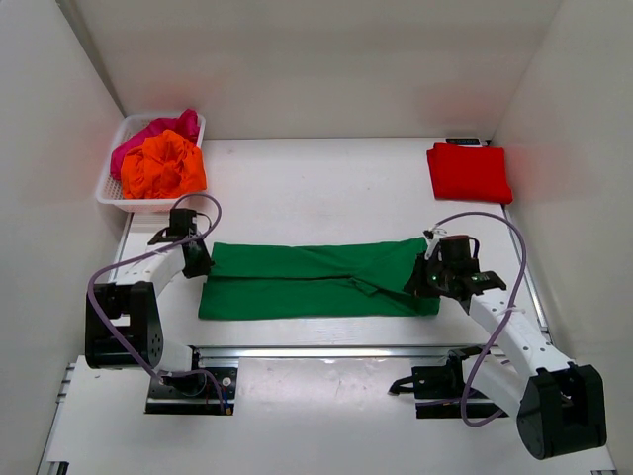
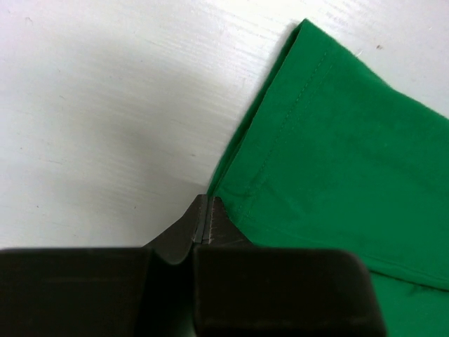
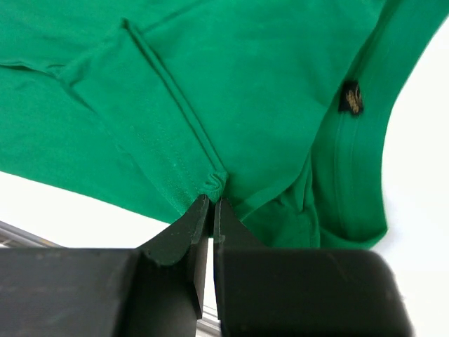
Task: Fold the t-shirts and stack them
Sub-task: Fold the other side of the tshirt into a rectangle
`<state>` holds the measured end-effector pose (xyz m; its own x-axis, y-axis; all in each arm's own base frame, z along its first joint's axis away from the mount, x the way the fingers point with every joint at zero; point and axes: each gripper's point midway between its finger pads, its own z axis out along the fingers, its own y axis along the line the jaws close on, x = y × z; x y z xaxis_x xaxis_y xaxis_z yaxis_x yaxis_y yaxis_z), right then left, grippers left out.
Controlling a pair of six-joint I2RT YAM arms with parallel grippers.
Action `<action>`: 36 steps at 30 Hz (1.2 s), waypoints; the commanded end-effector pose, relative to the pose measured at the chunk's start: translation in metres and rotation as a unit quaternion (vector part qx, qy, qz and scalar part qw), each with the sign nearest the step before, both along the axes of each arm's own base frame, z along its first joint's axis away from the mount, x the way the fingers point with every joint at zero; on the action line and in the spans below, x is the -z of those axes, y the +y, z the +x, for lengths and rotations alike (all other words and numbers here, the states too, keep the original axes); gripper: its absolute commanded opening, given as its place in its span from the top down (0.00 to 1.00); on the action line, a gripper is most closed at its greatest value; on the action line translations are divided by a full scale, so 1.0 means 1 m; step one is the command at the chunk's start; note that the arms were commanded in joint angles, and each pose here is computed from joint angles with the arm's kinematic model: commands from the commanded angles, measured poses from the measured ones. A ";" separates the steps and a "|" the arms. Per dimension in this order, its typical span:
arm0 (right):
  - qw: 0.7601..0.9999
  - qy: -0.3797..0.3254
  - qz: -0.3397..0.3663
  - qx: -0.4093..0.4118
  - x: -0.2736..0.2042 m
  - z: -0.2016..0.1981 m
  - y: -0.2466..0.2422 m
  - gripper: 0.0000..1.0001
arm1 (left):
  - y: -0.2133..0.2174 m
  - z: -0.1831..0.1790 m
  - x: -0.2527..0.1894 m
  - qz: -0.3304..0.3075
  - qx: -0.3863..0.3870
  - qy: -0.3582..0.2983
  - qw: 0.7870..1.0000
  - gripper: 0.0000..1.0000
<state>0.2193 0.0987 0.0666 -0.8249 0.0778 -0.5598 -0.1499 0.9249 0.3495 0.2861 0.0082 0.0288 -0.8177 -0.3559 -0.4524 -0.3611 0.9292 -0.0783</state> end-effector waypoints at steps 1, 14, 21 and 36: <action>1.000 0.015 0.003 0.020 -0.006 -0.001 0.003 1.00 | -0.003 -0.004 -0.002 -0.004 0.005 -0.006 1.000 1.00; 0.996 0.085 0.017 0.030 0.014 -0.032 0.010 0.83 | -0.012 0.014 -0.021 -0.028 0.015 -0.045 0.998 0.49; 0.998 0.027 -0.011 0.051 -0.026 0.001 -0.005 0.35 | -0.031 0.054 -0.069 -0.031 0.053 -0.116 0.991 0.46; 0.997 0.057 -0.016 0.048 0.018 0.049 0.008 0.53 | -0.101 0.025 0.012 -0.045 0.135 0.035 0.989 0.56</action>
<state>0.2529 0.1058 0.0538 -0.8863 0.1395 -0.4416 -0.0194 0.9415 0.3363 0.3142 -0.0868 0.0180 -0.9002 -0.1662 -0.4025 -0.1086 0.9808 -0.1620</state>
